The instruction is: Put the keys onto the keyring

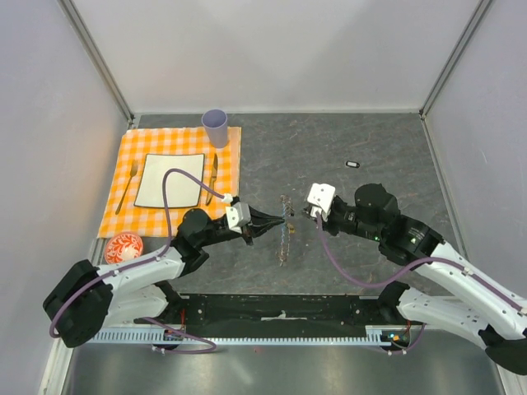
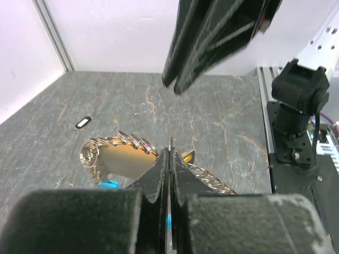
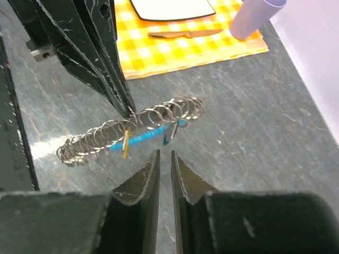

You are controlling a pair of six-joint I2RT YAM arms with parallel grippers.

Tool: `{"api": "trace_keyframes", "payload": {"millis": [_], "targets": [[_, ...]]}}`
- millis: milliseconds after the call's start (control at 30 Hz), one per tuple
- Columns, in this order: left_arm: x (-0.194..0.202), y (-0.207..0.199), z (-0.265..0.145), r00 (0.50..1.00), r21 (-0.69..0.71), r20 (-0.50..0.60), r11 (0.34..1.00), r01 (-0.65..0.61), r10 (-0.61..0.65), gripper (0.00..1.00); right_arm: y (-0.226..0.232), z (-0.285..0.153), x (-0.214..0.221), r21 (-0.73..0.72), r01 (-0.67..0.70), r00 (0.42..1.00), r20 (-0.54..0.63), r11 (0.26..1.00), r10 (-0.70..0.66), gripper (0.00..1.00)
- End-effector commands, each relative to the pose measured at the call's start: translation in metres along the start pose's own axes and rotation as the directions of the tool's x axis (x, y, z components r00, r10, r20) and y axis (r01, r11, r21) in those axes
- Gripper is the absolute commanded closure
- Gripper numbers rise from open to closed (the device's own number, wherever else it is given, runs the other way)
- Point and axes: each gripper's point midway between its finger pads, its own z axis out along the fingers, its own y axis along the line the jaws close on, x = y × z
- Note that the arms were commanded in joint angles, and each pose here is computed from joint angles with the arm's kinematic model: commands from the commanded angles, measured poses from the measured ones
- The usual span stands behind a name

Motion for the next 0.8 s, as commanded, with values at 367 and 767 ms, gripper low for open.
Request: {"api": "trace_keyframes", "payload": {"millis": [367, 767], "targets": [[-0.069, -0.002, 0.001, 0.958, 0.002, 0.283, 0.999, -0.04, 0.037, 0.98, 0.01, 0.015, -0.024, -0.115, -0.186, 0.942, 0.263, 0.976, 0.21, 0.76], [-0.067, -0.002, 0.0, 0.959, -0.003, 0.276, 0.998, -0.063, 0.062, 0.98, 0.008, 0.01, -0.038, -0.156, -0.193, 0.923, 0.305, 0.969, 0.233, 0.71]]}}
